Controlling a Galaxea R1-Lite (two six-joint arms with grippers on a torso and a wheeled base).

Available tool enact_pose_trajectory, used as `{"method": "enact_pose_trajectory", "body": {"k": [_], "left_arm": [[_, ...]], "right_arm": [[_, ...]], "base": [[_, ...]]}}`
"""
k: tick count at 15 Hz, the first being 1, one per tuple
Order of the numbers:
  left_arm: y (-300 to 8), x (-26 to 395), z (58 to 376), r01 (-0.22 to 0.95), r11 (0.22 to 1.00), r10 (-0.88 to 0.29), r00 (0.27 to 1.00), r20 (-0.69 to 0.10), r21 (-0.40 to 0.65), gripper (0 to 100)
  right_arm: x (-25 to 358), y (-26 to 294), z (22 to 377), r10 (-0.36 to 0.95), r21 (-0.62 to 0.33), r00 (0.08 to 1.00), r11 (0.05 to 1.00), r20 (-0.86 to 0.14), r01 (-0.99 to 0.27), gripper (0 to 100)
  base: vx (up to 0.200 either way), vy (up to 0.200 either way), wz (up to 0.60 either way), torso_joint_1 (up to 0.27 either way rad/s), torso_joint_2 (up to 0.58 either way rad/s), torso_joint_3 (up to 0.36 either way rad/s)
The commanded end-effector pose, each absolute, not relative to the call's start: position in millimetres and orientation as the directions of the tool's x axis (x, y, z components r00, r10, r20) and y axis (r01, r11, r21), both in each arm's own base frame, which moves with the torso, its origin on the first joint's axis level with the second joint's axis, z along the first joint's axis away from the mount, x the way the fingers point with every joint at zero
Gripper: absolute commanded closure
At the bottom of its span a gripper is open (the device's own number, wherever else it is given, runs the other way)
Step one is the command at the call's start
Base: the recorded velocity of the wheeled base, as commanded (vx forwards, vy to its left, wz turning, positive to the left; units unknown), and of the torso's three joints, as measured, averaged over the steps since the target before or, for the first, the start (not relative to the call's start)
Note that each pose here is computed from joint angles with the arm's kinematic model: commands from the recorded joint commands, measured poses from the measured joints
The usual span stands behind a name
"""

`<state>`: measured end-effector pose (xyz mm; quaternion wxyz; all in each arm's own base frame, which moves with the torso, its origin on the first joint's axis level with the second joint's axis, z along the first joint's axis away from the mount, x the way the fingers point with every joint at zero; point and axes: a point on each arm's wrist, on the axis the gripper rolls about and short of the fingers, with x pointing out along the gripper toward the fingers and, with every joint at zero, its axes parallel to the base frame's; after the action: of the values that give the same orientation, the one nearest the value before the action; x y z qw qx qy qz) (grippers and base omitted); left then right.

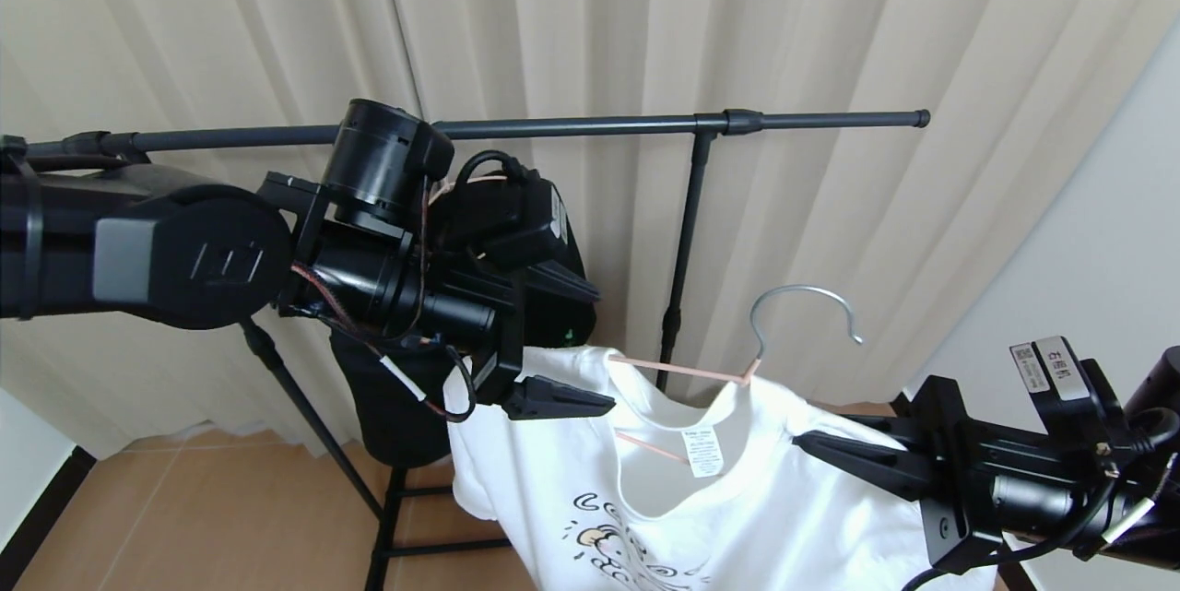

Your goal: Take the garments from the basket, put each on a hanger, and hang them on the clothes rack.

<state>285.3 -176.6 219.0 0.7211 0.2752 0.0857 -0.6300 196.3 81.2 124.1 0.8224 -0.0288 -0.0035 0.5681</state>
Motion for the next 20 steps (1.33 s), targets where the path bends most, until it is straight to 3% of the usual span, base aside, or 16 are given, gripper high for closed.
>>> {"method": "enact_pose_trajectory", "body": {"k": [1, 17, 18, 20], "left_arm": [[-180, 289, 211, 0.962, 0.047, -0.857, 0.178, -0.483, 0.271, 0], [-198, 294, 193, 0.972, 0.012, -0.853, 0.132, -0.505, 0.235, 0], [-198, 294, 193, 0.972, 0.012, -0.853, 0.132, -0.505, 0.235, 100], [-197, 293, 193, 0.971, 0.010, -0.853, 0.132, -0.505, 0.237, 100]], "right_arm": [[194, 81, 127, 0.936, -0.061, 0.351, 0.349, -0.020, -0.935, 100], [188, 82, 131, 0.940, -0.077, 0.340, 0.338, -0.007, -0.938, 100], [188, 82, 131, 0.940, -0.077, 0.340, 0.338, -0.007, -0.938, 100], [188, 82, 131, 0.940, -0.076, 0.341, 0.340, -0.008, -0.937, 100]], "base": [[0.000, 0.000, 0.00, 0.000, 0.00, 0.000], [0.000, 0.000, 0.00, 0.000, 0.00, 0.000], [0.000, 0.000, 0.00, 0.000, 0.00, 0.000], [0.000, 0.000, 0.00, 0.000, 0.00, 0.000]]}}
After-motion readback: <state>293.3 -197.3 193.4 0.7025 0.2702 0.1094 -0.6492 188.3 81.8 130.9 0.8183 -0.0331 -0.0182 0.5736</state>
